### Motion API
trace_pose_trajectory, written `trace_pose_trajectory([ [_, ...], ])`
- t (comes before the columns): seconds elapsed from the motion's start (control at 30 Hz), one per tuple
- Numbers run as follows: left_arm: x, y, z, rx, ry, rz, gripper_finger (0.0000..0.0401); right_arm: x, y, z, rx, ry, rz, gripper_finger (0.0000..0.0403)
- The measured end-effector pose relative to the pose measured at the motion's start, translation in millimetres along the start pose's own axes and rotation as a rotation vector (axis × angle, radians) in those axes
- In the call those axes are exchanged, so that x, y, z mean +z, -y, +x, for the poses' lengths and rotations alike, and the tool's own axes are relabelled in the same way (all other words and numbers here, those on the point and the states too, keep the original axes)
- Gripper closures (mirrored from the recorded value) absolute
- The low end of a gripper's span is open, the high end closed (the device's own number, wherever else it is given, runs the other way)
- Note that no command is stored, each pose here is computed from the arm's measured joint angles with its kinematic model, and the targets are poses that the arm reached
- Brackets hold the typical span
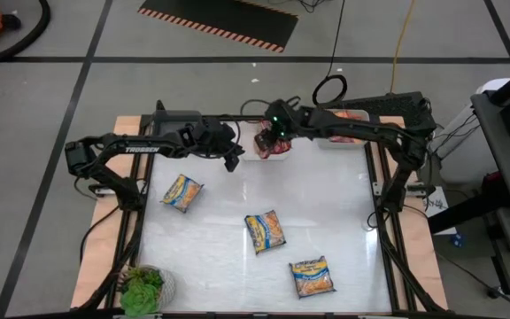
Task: Sort Maruchan noodles
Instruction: Put the red noodle pack into the white bin
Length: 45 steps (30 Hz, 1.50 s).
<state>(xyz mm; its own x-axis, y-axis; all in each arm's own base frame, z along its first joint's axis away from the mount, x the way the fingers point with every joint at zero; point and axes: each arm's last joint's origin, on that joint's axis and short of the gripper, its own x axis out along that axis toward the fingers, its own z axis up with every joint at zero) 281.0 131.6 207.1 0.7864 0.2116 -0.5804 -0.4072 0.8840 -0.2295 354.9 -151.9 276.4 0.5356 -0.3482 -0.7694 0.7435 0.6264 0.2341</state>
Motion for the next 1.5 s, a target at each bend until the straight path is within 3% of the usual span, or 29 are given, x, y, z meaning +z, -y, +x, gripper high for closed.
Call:
trace_pose_trajectory([
  [0.2,-0.6,1.1,0.2,-0.003,-0.005,0.005,0.0307,-1.1,31.9,32.8,0.019,-0.201,0.112,0.0228],
  [0.33,-1.4,4.7,0.7,-0.013,-0.009,0.005,0.0307,-3.5,40.2,45.3,0.017,-0.255,0.118,0.0235],
  [0.57,-0.9,6.6,-0.8,-0.019,-0.005,0.002,0.0307,1.0,34.3,48.7,0.160,-0.242,0.104,0.0236],
  [0.8,-0.4,6.7,-0.7,-0.021,0.000,0.004,0.0307,-0.9,28.5,46.2,0.218,-0.266,0.096,0.0236],
  [1.0,0.0,6.8,-0.7,-0.022,0.004,0.002,0.0307,-3.0,30.0,46.1,0.136,-0.255,0.106,0.0236],
  [1.27,1.8,9.5,-0.5,-0.033,0.025,0.010,0.0307,3.7,35.0,46.9,0.172,-0.225,0.104,0.0236],
  [1.5,1.8,9.8,-0.5,-0.034,0.026,0.010,0.0307,-8.7,38.1,54.6,0.164,-0.249,0.069,0.0240],
])
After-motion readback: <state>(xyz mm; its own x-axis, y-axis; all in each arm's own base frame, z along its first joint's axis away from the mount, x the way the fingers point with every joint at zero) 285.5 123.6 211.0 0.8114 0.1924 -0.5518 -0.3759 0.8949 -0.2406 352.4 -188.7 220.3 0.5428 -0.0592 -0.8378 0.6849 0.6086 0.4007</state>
